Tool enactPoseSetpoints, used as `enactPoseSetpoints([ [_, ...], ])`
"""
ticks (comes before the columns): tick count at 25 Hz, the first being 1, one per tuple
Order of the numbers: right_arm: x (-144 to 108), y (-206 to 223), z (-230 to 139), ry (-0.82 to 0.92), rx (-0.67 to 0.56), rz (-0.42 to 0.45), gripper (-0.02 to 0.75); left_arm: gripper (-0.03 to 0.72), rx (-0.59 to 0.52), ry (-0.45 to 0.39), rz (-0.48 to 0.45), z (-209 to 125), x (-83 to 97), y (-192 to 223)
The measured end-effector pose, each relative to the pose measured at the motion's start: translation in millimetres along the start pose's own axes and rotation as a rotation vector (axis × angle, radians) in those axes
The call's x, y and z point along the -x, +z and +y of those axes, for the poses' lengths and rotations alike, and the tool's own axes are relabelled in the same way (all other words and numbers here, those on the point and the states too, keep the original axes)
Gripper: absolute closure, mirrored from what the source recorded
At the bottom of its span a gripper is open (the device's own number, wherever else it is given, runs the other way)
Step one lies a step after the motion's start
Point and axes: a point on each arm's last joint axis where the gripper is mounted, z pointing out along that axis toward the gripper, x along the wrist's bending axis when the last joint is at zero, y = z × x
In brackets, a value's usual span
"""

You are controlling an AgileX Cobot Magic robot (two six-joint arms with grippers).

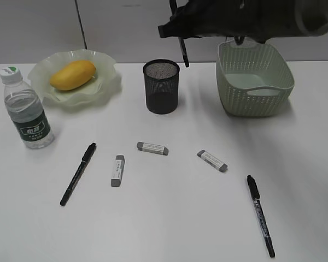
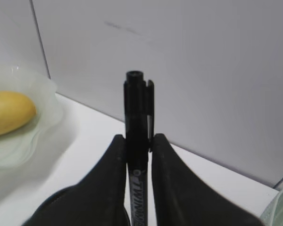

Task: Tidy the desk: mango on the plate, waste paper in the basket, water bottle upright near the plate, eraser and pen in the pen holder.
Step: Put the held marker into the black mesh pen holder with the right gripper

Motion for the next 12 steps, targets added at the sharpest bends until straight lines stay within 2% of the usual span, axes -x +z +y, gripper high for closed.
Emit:
enactPoseSetpoints([
  [3,-3,8,1,0.028,0.055,-0.012,0.601,0.190,0.000,0.000,0.000,0,0.0,0],
  [9,-21,15,4,0.019,0.187,0.056,0.601,0.190,0.000,0.000,0.000,0,0.0,0],
  [12,-23,22,-5,0.049,0.208,0.071,0.601,0.190,0.000,0.000,0.000,0,0.0,0],
])
